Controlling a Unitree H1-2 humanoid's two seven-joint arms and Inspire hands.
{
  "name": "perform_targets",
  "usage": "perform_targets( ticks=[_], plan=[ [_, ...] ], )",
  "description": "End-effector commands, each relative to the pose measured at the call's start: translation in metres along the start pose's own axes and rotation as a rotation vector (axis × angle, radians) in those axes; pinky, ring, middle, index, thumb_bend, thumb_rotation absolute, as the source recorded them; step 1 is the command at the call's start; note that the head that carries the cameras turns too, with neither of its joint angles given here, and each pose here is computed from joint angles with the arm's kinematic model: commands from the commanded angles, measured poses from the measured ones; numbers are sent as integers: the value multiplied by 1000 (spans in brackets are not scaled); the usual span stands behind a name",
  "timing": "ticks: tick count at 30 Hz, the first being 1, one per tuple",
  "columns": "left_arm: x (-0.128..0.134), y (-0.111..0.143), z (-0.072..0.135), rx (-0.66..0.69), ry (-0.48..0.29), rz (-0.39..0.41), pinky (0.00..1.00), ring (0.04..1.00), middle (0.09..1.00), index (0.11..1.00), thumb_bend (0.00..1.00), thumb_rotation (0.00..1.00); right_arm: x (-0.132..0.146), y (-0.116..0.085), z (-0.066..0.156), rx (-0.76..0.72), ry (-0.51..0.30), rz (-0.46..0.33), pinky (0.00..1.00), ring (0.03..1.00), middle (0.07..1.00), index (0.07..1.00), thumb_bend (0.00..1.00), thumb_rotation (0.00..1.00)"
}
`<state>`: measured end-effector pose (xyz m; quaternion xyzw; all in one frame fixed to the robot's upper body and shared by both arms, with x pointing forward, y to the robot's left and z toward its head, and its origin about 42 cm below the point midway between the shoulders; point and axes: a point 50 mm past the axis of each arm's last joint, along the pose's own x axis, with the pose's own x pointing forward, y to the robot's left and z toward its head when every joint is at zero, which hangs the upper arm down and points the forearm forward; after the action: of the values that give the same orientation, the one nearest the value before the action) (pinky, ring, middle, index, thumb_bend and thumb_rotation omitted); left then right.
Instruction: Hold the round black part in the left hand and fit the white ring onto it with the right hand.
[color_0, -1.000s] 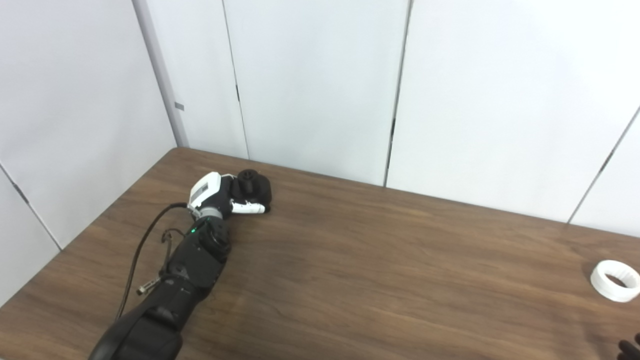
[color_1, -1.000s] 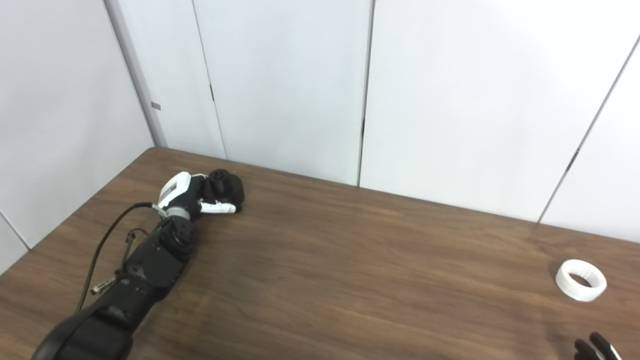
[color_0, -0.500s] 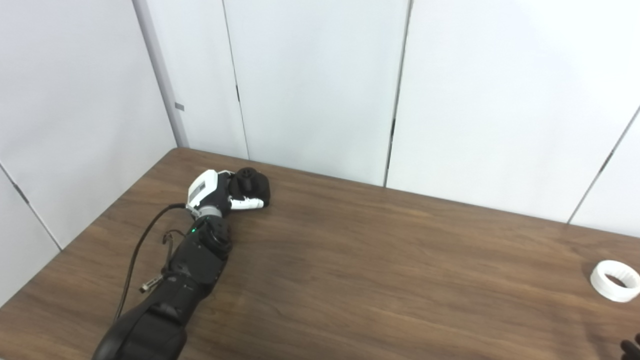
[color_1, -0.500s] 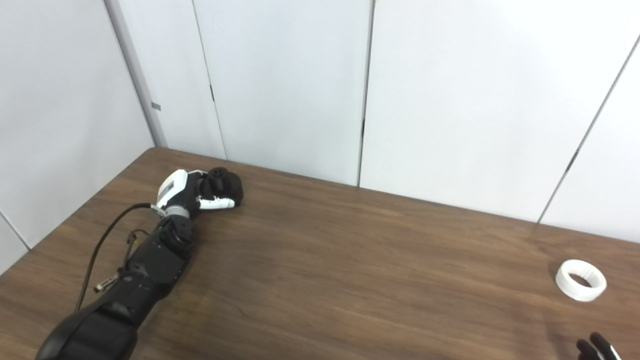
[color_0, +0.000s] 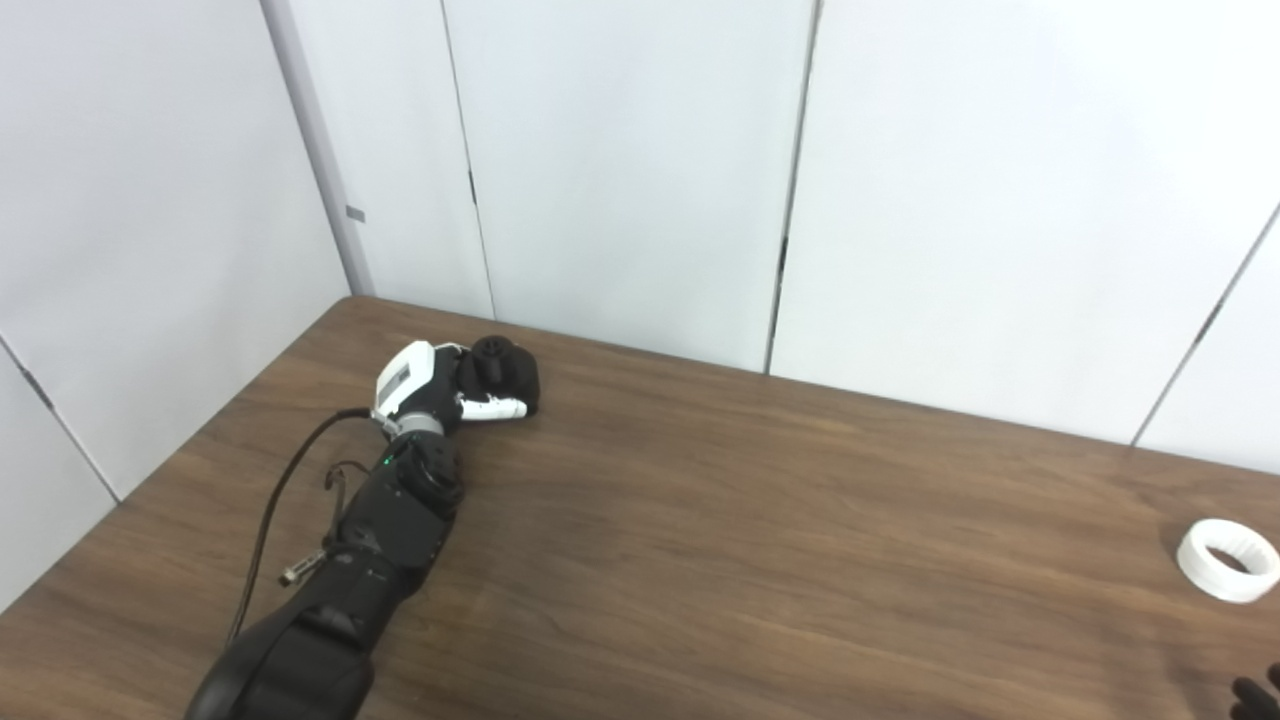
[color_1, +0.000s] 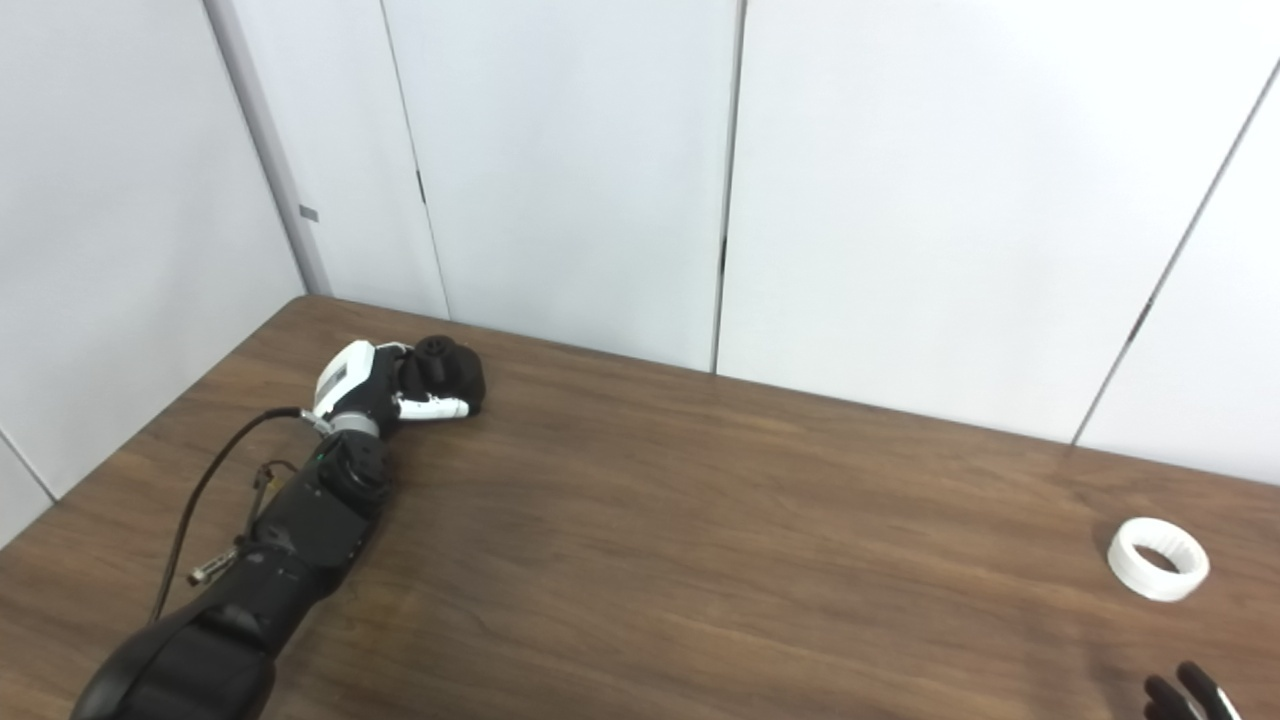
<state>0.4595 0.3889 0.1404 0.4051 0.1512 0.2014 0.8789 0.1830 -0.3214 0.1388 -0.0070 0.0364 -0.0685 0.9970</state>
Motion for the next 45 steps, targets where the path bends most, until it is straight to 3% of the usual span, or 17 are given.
perform_targets(
  ticks=[1, 8, 9, 10, 12, 15, 20, 28, 33, 38, 42, 45],
  plan=[
    [7, 12, 16, -4, -39, 21, 988, 952, 895, 684, 1000, 285, 3, 0, 15, -16, -77, 11, 975, 932, 896, 923, 750, 990],
    [9, 8, 17, 7, -21, 27, 1000, 955, 850, 550, 921, 206, 2, 1, 16, -17, -73, 4, 990, 935, 892, 919, 755, 991],
    [9, 7, 17, 6, -21, 28, 1000, 956, 838, 511, 687, 128, 2, 1, 16, -19, -74, 5, 992, 937, 895, 921, 753, 993],
    [10, 6, 16, 2, -20, 30, 1000, 956, 831, 496, 608, 99, 3, 1, 16, -21, -73, 5, 995, 939, 898, 922, 753, 996],
    [10, 5, 16, 1, -17, 36, 983, 943, 813, 482, 544, 69, 3, 1, 16, -19, -76, 8, 1000, 949, 909, 926, 746, 1000],
    [11, 3, 15, 5, -19, 45, 902, 910, 781, 479, 527, 56, 3, 1, 16, -20, -77, 3, 1000, 945, 903, 922, 742, 1000],
    [10, 3, 13, -15, -22, 55, 849, 901, 778, 479, 524, 50, 4, 1, 15, -25, -75, 3, 1000, 951, 902, 920, 750, 996],
    [4, 3, 9, -47, -54, 69, 887, 908, 780, 480, 524, 49, 3, 2, 16, -26, -79, 5, 1000, 944, 899, 925, 738, 1000],
    [-6, 2, 13, -63, -119, 88, 988, 919, 775, 480, 524, 50, 2, 4, 17, -36, -75, 3, 1000, 942, 893, 918, 722, 1000],
    [-26, 8, 31, -72, -206, 63, 1000, 944, 794, 479, 525, 52, 1, 9, 19, -34, -93, 21, 1000, 958, 909, 942, 685, 1000],
    [-50, 12, 50, -68, -270, 38, 1000, 939, 796, 480, 524, 51, 0, 14, 22, -23, -79, 37, 1000, 997, 965, 993, 721, 1000],
    [-73, 14, 66, -63, -323, 13, 1000, 935, 784, 481, 523, 49, -3, 19, 27, -23, -44, 17, 1000, 1000, 975, 1000, 650, 1000]
  ],
)
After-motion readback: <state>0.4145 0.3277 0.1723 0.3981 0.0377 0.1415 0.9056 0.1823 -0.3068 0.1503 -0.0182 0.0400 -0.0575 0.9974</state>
